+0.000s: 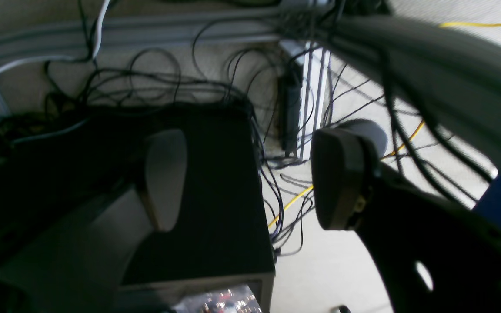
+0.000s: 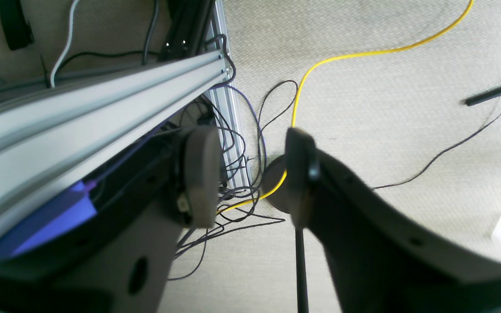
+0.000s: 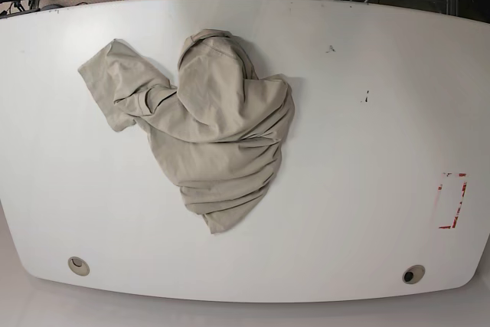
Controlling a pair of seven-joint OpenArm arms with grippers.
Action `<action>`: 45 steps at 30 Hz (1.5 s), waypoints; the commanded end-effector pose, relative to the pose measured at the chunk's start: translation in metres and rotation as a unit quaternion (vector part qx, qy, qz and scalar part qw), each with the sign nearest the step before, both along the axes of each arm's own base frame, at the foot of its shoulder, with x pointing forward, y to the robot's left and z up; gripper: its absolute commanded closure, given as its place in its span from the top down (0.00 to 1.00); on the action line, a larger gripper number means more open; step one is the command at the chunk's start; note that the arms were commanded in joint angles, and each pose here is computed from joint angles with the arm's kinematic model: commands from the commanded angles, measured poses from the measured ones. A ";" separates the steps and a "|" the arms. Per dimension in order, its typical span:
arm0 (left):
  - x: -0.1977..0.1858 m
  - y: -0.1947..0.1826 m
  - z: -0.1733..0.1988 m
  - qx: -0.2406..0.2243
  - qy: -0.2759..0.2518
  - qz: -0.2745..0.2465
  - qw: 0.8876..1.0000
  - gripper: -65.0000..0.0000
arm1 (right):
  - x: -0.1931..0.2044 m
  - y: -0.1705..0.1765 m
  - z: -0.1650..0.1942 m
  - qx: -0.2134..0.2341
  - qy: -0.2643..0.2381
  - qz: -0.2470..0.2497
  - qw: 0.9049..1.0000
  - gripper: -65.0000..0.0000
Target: Fold the T-shirt properly
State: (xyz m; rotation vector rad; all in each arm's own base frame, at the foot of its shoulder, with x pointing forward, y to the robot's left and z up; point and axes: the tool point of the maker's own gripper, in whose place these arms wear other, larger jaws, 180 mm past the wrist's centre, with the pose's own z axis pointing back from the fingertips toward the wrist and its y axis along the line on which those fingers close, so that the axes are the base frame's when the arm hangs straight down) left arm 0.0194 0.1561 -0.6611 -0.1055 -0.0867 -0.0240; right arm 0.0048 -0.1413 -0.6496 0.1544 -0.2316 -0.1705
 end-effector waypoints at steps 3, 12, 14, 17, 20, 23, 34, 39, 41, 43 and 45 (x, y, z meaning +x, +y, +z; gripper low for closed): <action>-0.006 -0.009 0.000 -0.009 0.008 -0.004 1.000 0.65 | -0.005 0.001 0.002 0.005 -0.001 -0.002 1.000 0.36; -0.006 -0.001 0.000 -0.002 0.004 -0.003 1.000 0.64 | 0.011 0.014 0.001 0.013 -0.012 0.000 1.000 0.37; -0.006 -0.001 0.000 -0.002 0.004 -0.003 1.000 0.64 | 0.011 0.015 0.001 0.014 -0.012 -0.001 1.000 0.37; -0.006 -0.001 0.000 -0.002 0.004 -0.003 1.000 0.64 | 0.011 0.016 0.001 0.015 -0.012 -0.001 1.000 0.37; -0.006 0.000 0.000 -0.001 0.004 -0.003 1.000 0.64 | 0.011 0.016 0.001 0.015 -0.012 -0.001 1.000 0.37; -0.006 0.000 0.000 -0.001 0.004 -0.002 1.000 0.64 | 0.011 0.016 0.001 0.015 -0.012 -0.001 1.000 0.36; -0.003 -0.007 0.003 -0.011 -0.018 -0.001 1.000 0.64 | 0.008 0.015 0.001 0.014 -0.012 0.000 1.000 0.36; -0.005 -0.002 0.008 -0.011 -0.038 -0.008 0.999 0.64 | 0.000 0.013 0.002 0.012 -0.008 0.000 1.000 0.36; -0.005 -0.003 0.010 -0.013 -0.045 -0.010 0.999 0.63 | 0.006 0.011 0.006 0.007 -0.024 0.002 1.000 0.36; -0.006 -0.006 0.013 -0.017 -0.053 -0.012 0.998 0.63 | 0.004 0.011 0.011 0.005 -0.035 0.005 0.999 0.36; -0.007 -0.005 0.016 -0.018 -0.060 -0.015 0.998 0.63 | 0.005 0.009 0.016 0.002 -0.046 0.007 0.999 0.36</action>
